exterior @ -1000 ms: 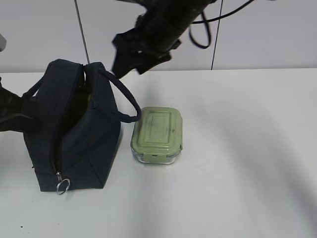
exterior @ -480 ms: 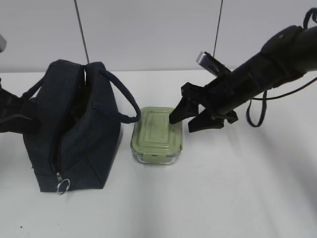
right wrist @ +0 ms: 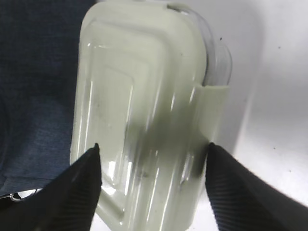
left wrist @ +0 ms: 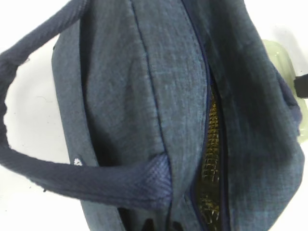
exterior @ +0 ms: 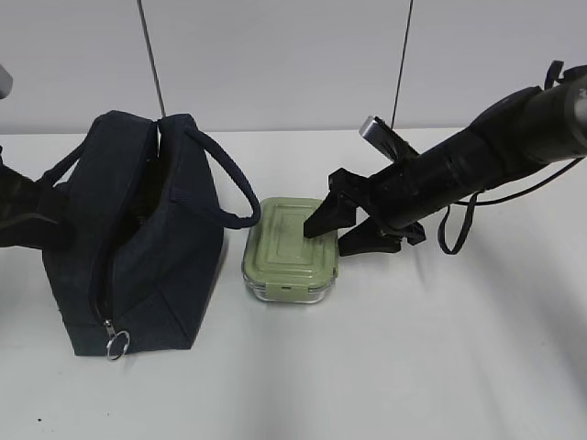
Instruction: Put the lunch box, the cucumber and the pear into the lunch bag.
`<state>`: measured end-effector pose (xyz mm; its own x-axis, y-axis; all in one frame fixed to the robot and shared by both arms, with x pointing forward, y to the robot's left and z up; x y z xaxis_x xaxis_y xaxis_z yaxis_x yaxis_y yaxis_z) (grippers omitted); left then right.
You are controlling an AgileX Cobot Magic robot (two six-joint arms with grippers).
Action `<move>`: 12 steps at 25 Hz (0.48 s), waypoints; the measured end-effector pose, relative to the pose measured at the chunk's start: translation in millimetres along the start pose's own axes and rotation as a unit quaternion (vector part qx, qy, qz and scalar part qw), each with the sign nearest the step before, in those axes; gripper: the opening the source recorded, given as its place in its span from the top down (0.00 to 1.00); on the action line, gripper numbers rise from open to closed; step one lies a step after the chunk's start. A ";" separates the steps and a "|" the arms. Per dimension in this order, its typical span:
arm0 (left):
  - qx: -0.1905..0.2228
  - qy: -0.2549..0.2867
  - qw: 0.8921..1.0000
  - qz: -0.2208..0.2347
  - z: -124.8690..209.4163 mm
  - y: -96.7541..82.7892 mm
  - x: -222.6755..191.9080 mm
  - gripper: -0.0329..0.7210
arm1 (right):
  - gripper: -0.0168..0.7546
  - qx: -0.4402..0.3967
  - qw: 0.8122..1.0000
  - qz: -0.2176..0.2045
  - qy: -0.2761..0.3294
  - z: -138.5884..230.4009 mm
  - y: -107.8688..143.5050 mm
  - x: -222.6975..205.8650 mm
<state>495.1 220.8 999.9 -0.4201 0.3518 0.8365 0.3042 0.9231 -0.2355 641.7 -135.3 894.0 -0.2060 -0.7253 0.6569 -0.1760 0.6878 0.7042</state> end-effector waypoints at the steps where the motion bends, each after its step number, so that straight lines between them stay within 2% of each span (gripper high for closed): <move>1: 0.000 0.000 1.000 0.000 0.1 0.0 0.0 0.98 | 0.30 0.001 1.000 0.000 0.000 0.0 0.0 0.0; 12: 0.000 0.003 1.000 0.001 0.7 -0.3 0.0 0.98 | 0.28 0.001 1.000 0.005 0.003 1.9 -11.5 -10.3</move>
<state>494.4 220.6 999.6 -0.4146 0.3527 0.8388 0.3050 0.9224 -0.2371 644.1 -135.7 878.7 -0.2029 -0.7184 0.6654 -0.1751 0.6952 0.6972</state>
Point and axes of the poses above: a point on each arm's last joint axis where the gripper is mounted, x pointing back along that axis away from the gripper, y along the wrist's bending axis when the last joint is at zero, z = x × y, the point moved 4 cm from there along -x, pointing out along that axis toward the gripper, and after that the axes turned 1 degree about x, right-handed, at the moved point
